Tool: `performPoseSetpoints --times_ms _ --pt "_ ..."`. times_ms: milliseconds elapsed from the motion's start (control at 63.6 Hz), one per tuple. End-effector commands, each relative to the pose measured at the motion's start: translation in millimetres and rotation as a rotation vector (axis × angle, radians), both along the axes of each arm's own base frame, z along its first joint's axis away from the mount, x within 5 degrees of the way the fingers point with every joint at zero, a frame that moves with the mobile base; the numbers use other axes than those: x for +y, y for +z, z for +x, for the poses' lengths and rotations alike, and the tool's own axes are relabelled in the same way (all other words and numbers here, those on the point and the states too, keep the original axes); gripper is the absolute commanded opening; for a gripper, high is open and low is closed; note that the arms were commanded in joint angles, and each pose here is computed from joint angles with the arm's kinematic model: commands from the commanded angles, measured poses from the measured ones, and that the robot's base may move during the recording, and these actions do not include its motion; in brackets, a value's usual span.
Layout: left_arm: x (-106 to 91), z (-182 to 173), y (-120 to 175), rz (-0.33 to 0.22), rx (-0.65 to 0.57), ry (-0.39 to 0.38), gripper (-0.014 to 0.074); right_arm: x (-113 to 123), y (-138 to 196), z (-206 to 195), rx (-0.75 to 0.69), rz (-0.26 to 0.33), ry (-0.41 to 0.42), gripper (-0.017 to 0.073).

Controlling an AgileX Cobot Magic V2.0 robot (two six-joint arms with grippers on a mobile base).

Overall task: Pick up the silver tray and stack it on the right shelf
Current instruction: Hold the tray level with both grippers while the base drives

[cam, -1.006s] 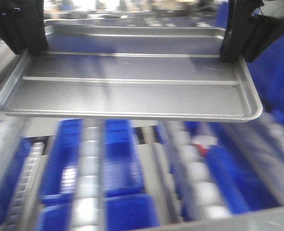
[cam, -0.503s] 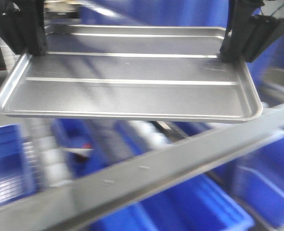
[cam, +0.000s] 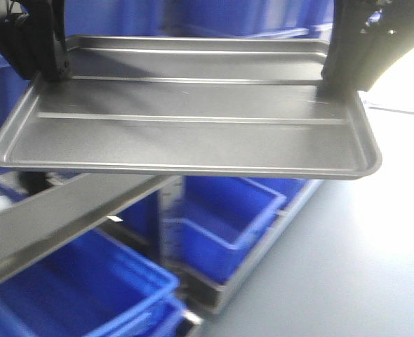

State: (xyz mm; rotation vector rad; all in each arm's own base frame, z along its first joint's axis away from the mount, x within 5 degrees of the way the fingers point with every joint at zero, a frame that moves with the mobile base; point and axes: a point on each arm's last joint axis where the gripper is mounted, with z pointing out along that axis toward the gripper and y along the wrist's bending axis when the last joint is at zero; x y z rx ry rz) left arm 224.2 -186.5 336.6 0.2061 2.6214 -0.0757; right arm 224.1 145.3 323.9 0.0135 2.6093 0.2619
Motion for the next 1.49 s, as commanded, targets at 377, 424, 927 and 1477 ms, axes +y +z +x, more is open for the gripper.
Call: performPoseSetpoints --times_ms 377,424,927,1477 --pt "5.3 -3.2 20.7 -0.023 -0.073 -0.005 -0.0093 -3.7 22.7 -0.5 -0.103 0.023 0.018 0.0057" --pt "5.3 -3.2 20.7 -0.023 -0.073 -0.005 -0.0093 -3.7 22.7 -0.5 -0.103 0.023 0.018 0.0057" --pt "5.3 -3.2 20.7 -0.023 -0.073 -0.005 -0.0093 -3.7 22.7 -0.5 -0.103 0.023 0.018 0.0057" --pt "5.3 -3.2 20.7 -0.023 -0.073 -0.005 -0.0093 -3.7 22.7 -0.5 -0.103 0.023 0.018 0.0057"
